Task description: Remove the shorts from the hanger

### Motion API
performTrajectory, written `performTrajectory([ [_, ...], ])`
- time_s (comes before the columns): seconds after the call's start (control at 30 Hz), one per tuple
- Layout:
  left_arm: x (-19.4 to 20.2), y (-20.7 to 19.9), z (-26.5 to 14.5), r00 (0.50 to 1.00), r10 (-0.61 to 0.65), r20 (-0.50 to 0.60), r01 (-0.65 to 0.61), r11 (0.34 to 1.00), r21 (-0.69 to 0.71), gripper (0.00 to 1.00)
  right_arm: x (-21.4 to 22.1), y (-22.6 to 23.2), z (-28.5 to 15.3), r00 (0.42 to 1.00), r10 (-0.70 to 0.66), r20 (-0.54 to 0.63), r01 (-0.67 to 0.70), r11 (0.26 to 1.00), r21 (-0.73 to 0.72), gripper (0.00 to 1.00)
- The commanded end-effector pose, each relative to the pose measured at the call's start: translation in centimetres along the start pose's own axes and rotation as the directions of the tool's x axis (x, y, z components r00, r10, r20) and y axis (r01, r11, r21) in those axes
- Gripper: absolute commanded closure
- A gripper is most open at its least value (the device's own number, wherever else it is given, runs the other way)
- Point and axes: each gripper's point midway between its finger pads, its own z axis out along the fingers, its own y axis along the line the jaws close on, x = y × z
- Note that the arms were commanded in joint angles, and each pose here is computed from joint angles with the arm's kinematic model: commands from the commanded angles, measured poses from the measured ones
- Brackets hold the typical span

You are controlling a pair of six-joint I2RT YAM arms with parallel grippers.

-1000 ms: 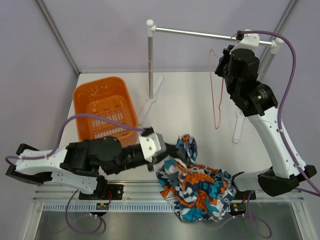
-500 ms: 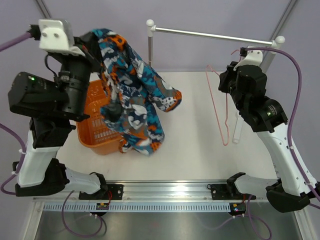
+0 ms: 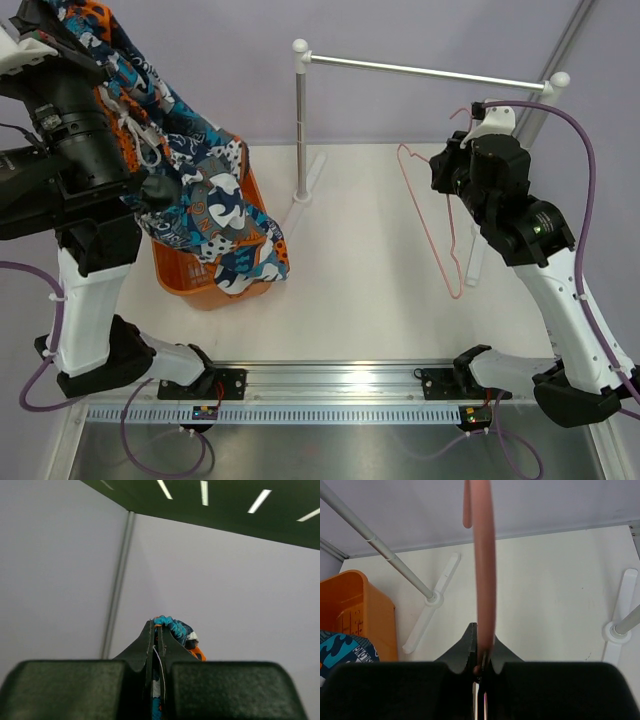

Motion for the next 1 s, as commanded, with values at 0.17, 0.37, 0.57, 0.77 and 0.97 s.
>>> performTrajectory([
  [0.17, 6.4, 1.0, 3.3, 0.998, 0.042, -0.056, -0.046, 0.997, -0.063, 1.00, -0.4, 0.7, -0.6, 1.000, 0.006, 0.007, -0.006, 0.999, -0.048, 1.00],
  [0.37, 13.3, 2.7, 6.4, 0.979, -0.051, -0.198, 0.037, 0.996, -0.077, 1.00, 0.0, 0.8, -0.4, 1.000, -0.001, -0.011, 0.000, 0.999, -0.054, 1.00],
  [0.57, 18.8, 2.7, 6.7, 0.948, -0.033, -0.318, 0.015, 0.998, -0.059, 1.00, 0.2, 1.2, -0.3, 1.000, 0.000, -0.017, -0.001, 0.997, -0.072, 1.00],
  [0.77, 30.9, 3.4, 2.6, 0.840, -0.110, -0.532, 0.053, 0.991, -0.122, 1.00, 1.1, 1.2, 0.0, 1.000, 0.007, -0.029, -0.009, 0.997, -0.077, 1.00],
  [0.97, 47.1, 7.4, -8.6, 0.633, -0.237, -0.737, -0.011, 0.949, -0.315, 1.00, 1.7, 0.8, -0.6, 0.999, 0.024, -0.023, -0.026, 0.997, -0.079, 1.00],
])
